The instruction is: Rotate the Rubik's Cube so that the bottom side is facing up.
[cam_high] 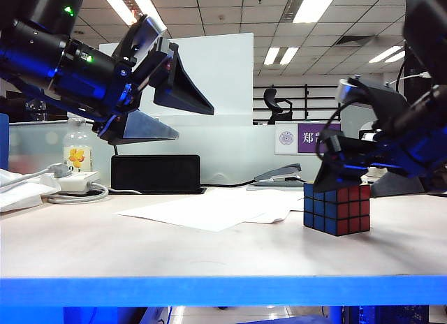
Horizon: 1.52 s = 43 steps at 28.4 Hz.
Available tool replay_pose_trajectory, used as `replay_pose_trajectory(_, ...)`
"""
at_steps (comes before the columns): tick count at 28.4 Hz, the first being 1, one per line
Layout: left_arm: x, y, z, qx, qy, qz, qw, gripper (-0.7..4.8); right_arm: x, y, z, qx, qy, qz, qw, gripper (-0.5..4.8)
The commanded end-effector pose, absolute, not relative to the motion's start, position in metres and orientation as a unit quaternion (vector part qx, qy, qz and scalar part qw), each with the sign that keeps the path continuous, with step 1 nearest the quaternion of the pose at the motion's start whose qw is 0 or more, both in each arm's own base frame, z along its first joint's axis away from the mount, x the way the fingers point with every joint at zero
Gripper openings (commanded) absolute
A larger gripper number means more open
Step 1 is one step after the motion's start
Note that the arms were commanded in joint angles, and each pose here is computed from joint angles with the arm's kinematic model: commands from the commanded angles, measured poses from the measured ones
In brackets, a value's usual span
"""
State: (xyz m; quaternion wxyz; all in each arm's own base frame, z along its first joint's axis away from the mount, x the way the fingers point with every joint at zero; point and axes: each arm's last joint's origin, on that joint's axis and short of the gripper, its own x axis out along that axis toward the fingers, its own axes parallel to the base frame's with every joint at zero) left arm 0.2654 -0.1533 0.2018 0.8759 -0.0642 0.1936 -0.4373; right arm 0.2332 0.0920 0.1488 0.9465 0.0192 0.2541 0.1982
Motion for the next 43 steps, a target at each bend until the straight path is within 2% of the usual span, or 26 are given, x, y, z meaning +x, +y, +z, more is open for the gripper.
replay_pose_trajectory(1, 0.265, -0.154, 0.205, -0.063, 0.185, -0.440, 0.877, 4.35, 0.236, 0.093, 0.150, 0.021, 0.239, 0.207, 0.948, 4.79)
replay_pose_trajectory(15, 0.265, -0.154, 0.205, -0.061, 0.184, -0.439, 0.878, 4.35, 0.246, 0.097, 0.125, 0.046, 0.261, 0.230, 0.937, 4.79)
replay_pose_trajectory(16, 0.265, -0.154, 0.205, -0.060, 0.184, -0.439, 0.878, 4.35, 0.246, 0.097, 0.125, 0.047, 0.259, 0.231, 0.937, 4.75)
replay_pose_trajectory(18, 0.265, -0.154, 0.205, -0.059, 0.184, -0.439, 0.878, 4.35, 0.247, 0.098, 0.128, 0.051, 0.248, 0.245, 0.936, 4.21)
replay_pose_trajectory(19, 0.265, -0.154, 0.205, -0.059, 0.183, -0.439, 0.878, 4.35, 0.249, 0.099, 0.130, 0.053, 0.243, 0.246, 0.937, 4.11)
replay_pose_trajectory(26, 0.266, -0.154, 0.205, -0.055, 0.181, -0.434, 0.881, 4.35, 0.257, 0.102, 0.139, 0.058, 0.225, 0.247, 0.941, 4.12)
replay_pose_trajectory(29, 0.265, -0.154, 0.204, -0.058, 0.184, -0.453, 0.870, 4.35, 0.259, 0.102, 0.142, 0.059, 0.222, 0.247, 0.941, 3.84)
replay_pose_trajectory(37, 0.260, -0.155, 0.199, -0.082, 0.231, -0.485, 0.840, 4.35, 0.259, 0.103, 0.140, 0.068, 0.227, 0.244, 0.940, 3.93)
replay_pose_trajectory(39, 0.257, -0.157, 0.197, -0.078, 0.244, -0.494, 0.831, 4.35, 0.260, 0.103, 0.140, 0.069, 0.228, 0.243, 0.940, 4.28)
replay_pose_trajectory(43, 0.252, -0.164, 0.195, -0.065, 0.249, -0.505, 0.824, 4.35, 0.261, 0.104, 0.136, 0.077, 0.238, 0.241, 0.938, 4.33)
